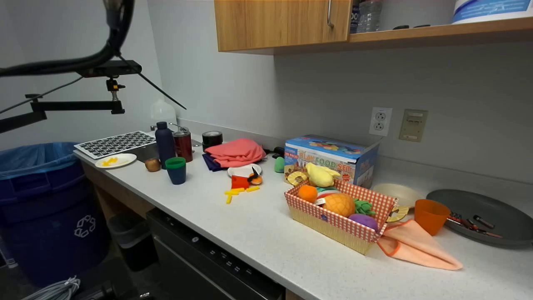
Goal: Close the right door of the top cabinet
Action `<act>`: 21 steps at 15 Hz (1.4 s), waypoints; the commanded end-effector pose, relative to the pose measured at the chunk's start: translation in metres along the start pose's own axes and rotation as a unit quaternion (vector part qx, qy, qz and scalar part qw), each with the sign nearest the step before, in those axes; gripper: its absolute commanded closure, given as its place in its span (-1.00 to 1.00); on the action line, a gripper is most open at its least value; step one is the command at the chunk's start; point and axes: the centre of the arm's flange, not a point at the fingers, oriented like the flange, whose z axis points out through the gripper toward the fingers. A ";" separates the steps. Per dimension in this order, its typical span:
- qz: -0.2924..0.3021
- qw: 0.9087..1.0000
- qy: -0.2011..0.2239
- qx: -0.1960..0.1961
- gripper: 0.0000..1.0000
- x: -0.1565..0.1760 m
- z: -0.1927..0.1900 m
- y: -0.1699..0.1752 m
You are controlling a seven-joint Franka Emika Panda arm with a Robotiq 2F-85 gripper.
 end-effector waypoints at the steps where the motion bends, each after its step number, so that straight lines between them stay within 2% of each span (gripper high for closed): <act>1: 0.023 0.999 0.022 0.021 -1.00 -0.007 -0.002 -0.005; 4: 0.072 0.996 0.044 0.035 -1.00 -0.004 -0.001 -0.010; 7: 0.101 0.992 0.071 0.013 -1.00 0.000 -0.001 -0.008; 8: 0.083 0.995 0.053 0.018 -1.00 0.010 0.002 -0.007; 13: 0.094 0.993 0.062 0.016 -1.00 0.011 0.002 -0.007; 16: 0.090 0.993 0.058 0.042 -1.00 0.012 0.004 -0.010; 17: 0.097 0.993 0.064 0.031 -1.00 0.012 0.004 -0.008; 21: 0.103 0.992 0.073 0.026 -1.00 0.013 0.004 -0.008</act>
